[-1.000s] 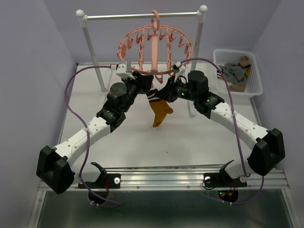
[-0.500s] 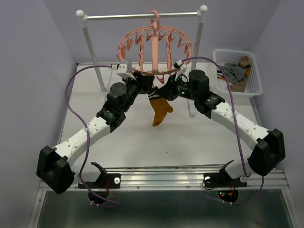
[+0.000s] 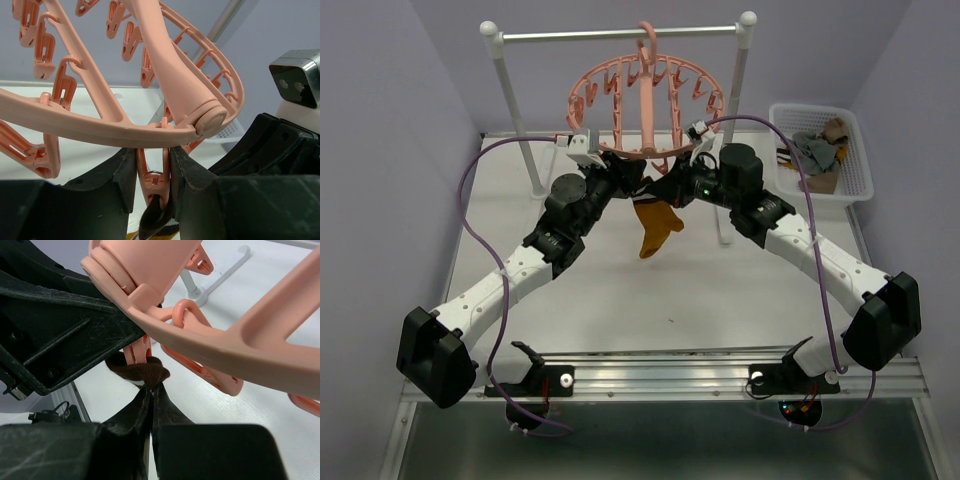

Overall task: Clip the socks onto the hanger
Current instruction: Clamp the sock onto the hanger.

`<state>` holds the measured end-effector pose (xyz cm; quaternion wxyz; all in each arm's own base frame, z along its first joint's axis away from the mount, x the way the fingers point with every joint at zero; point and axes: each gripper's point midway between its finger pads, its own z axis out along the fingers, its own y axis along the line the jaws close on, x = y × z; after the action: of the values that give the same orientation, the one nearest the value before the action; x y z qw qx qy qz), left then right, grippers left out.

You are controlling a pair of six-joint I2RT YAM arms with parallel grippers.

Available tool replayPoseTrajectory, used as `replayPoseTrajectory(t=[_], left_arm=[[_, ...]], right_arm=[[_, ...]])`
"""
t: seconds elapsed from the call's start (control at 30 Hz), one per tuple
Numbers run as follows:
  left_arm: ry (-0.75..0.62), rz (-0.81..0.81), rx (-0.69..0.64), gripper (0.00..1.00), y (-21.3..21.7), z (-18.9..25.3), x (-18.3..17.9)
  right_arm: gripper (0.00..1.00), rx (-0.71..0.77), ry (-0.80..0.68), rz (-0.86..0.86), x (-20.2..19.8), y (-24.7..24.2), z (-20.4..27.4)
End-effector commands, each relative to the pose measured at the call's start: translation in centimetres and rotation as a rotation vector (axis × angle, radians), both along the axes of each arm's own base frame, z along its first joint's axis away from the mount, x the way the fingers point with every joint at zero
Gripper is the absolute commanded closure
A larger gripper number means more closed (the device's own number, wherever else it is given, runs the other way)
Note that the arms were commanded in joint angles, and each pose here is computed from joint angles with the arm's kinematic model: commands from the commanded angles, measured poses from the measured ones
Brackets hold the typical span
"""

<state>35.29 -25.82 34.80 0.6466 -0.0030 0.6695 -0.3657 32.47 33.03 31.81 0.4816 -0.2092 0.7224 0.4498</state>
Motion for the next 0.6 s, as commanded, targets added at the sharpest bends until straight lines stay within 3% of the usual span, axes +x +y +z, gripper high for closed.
replayPoseTrajectory(t=[0.0, 0.2, 0.3, 0.33, 0.4, 0.43, 0.5, 0.57], left_arm=[[-0.086, -0.010, -0.023, 1.00, 0.3, 2.2, -0.8], [-0.095, -0.046, -0.020, 1.00, -0.1, 2.4, -1.3], [-0.099, -0.059, -0.021, 0.91, -0.2, 2.5, -1.6], [-0.098, -0.056, -0.024, 0.73, -0.1, 2.5, -1.6], [-0.099, -0.052, -0.028, 0.48, 0.1, 2.7, -1.7], [-0.101, -0.046, -0.031, 0.28, 0.2, 2.8, -1.7], [-0.104, -0.041, -0.037, 0.14, 0.4, 3.0, -1.9], [-0.106, -0.036, -0.043, 0.09, 0.6, 3.2, -1.9]], right_arm=[[0.99, 0.102, -0.151, 0.025, -0.8, 0.2, 6.3], [0.99, 0.104, -0.143, 0.009, -0.3, 0.3, 6.3], [0.99, 0.102, -0.142, -0.005, 0.1, 0.3, 6.2], [0.99, 0.103, -0.141, -0.009, 0.1, 0.2, 6.2], [0.99, 0.103, -0.139, -0.013, 0.2, 0.3, 6.1], [0.99, 0.102, -0.138, -0.017, 0.2, 0.2, 6.1], [0.99, 0.097, -0.134, -0.019, 0.2, 0.1, 5.7], [0.99, 0.096, -0.130, -0.019, 0.2, 0.1, 5.6]])
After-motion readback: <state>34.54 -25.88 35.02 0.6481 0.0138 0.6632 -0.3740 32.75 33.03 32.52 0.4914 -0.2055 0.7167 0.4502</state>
